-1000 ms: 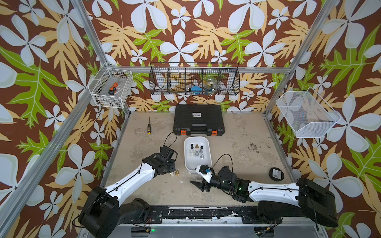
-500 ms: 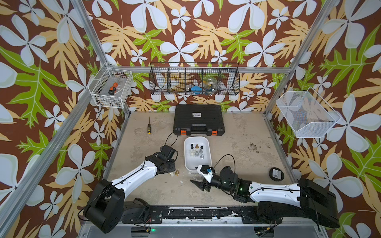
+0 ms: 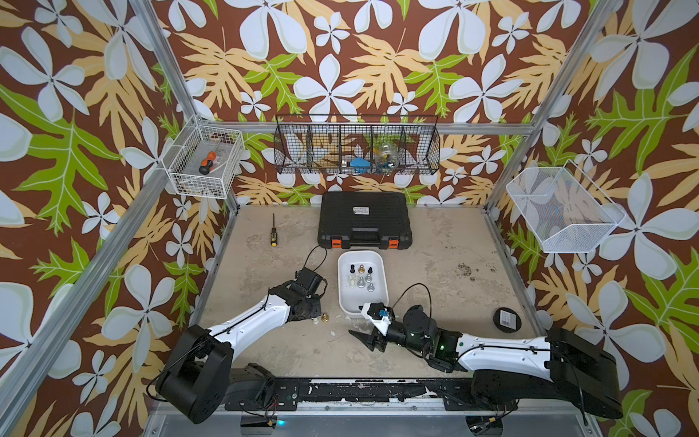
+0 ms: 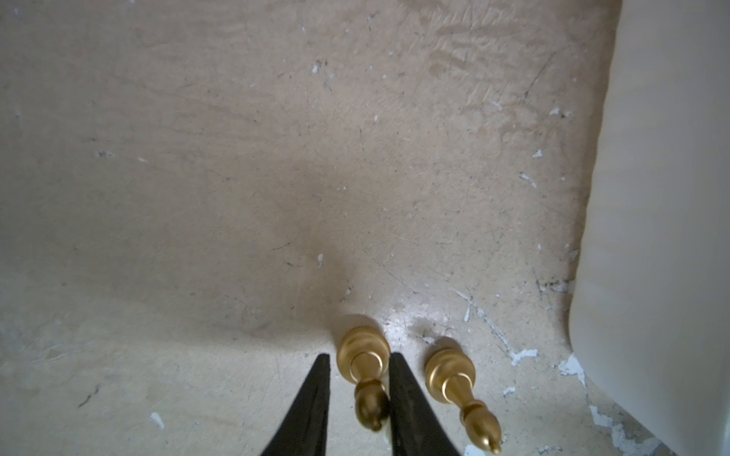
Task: Put the chess pieces into the storage box
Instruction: Pick up the chess piece at the center of the board.
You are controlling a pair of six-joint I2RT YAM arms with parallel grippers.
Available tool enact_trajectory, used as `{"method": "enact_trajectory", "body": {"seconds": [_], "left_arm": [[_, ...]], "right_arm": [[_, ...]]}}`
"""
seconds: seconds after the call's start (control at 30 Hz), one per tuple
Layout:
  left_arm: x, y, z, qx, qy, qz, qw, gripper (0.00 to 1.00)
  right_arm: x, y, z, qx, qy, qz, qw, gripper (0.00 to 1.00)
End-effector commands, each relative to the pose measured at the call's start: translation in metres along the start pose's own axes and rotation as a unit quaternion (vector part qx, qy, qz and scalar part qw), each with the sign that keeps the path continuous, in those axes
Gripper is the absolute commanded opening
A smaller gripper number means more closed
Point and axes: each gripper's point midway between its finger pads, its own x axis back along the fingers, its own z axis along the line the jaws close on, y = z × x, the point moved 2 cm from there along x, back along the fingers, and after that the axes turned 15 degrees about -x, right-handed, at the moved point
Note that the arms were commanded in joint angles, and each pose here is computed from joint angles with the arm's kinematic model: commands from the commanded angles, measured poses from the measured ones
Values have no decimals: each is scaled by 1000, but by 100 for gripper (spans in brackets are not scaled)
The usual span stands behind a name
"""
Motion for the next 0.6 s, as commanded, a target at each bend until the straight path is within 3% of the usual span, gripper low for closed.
{"method": "enact_trajectory", "body": {"seconds": [0.0, 0.23, 0.57], "left_arm": [[-2, -3, 1, -4, 2, 6, 1000, 30], [-5, -4, 0, -5, -2, 8, 1000, 29], [-6, -4, -1, -6, -5, 7, 1000, 18]], "right_arm": [[0, 6, 0, 2, -2, -14, 1000, 75], [0, 6, 0, 2, -1, -13, 1000, 75], [-1, 7, 0, 1, -3, -13, 1000, 75]]}}
